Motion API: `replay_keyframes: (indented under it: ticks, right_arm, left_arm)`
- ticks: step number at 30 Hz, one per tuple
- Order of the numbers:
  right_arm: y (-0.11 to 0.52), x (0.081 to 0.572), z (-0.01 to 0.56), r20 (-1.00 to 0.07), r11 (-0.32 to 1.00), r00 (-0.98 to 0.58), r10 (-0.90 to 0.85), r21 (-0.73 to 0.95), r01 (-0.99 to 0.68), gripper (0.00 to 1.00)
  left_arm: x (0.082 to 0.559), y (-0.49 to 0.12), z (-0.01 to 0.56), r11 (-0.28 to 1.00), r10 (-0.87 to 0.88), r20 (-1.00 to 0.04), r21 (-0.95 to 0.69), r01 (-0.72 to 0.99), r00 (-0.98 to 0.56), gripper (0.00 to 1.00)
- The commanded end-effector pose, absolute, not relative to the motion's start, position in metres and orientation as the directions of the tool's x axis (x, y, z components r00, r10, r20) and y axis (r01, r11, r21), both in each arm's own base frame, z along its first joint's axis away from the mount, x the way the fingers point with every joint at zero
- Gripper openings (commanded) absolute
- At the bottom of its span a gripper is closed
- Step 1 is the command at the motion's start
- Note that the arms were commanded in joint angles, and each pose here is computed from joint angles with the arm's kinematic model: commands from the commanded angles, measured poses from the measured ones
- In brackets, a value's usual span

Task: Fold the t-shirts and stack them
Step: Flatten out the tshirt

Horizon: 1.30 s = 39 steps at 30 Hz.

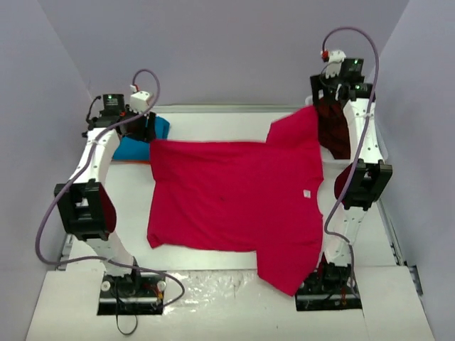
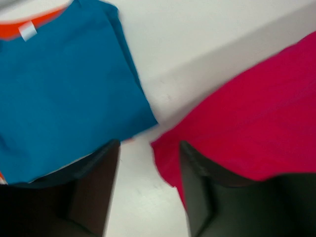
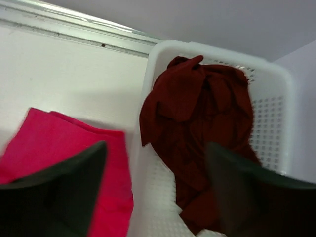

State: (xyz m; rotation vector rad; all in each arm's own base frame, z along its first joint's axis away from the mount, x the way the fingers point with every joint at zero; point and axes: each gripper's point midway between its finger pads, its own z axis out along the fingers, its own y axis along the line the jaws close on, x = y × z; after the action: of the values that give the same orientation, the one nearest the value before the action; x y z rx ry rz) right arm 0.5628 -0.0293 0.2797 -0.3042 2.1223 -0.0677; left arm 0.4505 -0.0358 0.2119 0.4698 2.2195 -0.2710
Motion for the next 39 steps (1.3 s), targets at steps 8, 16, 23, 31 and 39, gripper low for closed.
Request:
replay_keyframes:
  ticks: [8, 16, 23, 31, 39]
  right_arm:
    - [-0.013, 0.572, 0.219, -0.748, 0.962, -0.606, -0.272, -0.205, -0.179, 1.00]
    - [0.012, 0.505, 0.213, -0.727, 0.941, -0.617, -0.301, -0.123, -0.315, 0.86]
    - [0.043, 0.490, 0.157, -0.649, 0.920, -0.693, -0.312, -0.024, -0.391, 0.00]
    - [0.082, 0.519, 0.099, -0.593, 0.893, -0.737, -0.325, 0.063, -0.445, 0.00]
    - [0.096, 0.532, 0.049, -0.534, 0.885, -0.773, -0.341, 0.096, -0.456, 0.00]
  left_arm:
    - [0.548, -0.058, 0.181, 0.847, 0.418, -0.731, 0.099, 0.522, -0.540, 0.94]
    - [0.480, -0.086, 0.217, 0.832, 0.398, -0.781, 0.087, 0.548, -0.481, 0.94]
    - [0.425, -0.082, 0.259, 0.840, 0.377, -0.823, 0.111, 0.531, -0.425, 0.94]
    - [0.398, -0.073, 0.252, 0.852, 0.385, -0.804, 0.122, 0.509, -0.453, 0.94]
    - [0.385, -0.068, 0.255, 0.869, 0.364, -0.824, 0.132, 0.478, -0.434, 0.94]
